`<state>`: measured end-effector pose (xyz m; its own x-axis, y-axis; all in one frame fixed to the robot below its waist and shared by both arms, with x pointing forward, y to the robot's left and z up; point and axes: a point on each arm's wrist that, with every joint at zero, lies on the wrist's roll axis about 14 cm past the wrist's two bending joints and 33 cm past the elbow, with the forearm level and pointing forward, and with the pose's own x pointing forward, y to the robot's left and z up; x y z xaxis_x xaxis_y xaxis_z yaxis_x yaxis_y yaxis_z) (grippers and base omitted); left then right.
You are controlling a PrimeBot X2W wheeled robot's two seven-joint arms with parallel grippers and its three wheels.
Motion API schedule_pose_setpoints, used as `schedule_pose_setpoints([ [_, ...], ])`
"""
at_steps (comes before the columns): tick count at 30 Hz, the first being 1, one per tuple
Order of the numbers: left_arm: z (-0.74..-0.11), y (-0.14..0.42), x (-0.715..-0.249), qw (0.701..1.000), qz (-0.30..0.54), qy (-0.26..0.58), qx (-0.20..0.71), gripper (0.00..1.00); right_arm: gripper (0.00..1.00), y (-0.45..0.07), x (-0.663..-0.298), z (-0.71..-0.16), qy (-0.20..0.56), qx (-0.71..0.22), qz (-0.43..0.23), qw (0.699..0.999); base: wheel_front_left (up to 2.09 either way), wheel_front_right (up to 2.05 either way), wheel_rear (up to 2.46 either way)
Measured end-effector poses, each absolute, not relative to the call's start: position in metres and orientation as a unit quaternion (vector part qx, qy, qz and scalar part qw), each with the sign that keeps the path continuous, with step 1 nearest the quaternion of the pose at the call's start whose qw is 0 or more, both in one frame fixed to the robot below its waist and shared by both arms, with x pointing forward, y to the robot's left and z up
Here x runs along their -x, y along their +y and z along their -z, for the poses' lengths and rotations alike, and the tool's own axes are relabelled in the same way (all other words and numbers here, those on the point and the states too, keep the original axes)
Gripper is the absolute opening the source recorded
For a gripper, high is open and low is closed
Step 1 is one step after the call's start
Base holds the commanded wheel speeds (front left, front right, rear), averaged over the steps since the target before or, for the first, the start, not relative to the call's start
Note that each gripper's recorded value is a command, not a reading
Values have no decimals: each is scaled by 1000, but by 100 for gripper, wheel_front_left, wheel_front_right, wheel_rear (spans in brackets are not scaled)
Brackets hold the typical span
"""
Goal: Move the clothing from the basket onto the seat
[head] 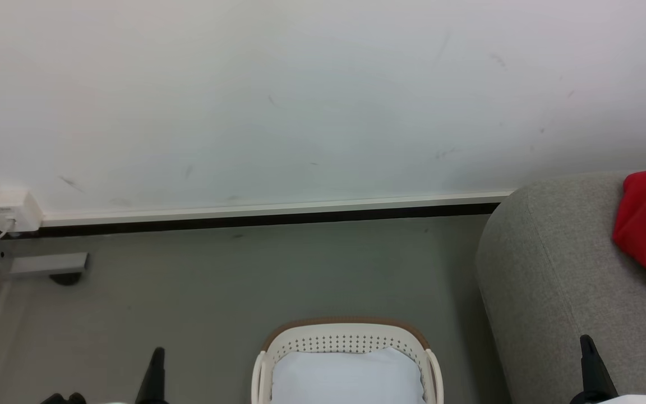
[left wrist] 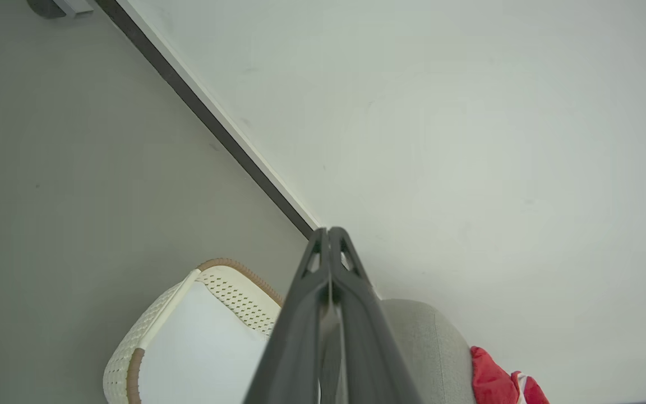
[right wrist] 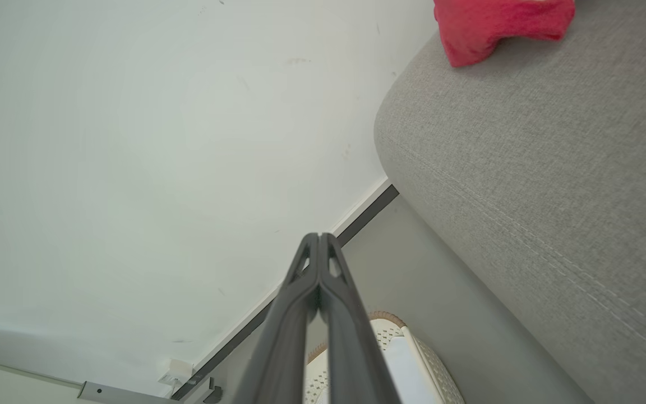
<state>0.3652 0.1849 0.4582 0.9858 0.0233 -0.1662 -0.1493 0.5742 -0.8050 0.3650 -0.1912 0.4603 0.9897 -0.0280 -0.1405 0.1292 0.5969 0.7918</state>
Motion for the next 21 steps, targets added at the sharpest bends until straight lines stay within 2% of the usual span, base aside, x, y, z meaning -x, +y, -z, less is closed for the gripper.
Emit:
schedule_pose_setpoints([
  [21, -471, 189, -374, 830, -43, 51, 554, 0, 0, -195, -374, -475, 38, -546, 41, 836, 0, 0, 0],
])
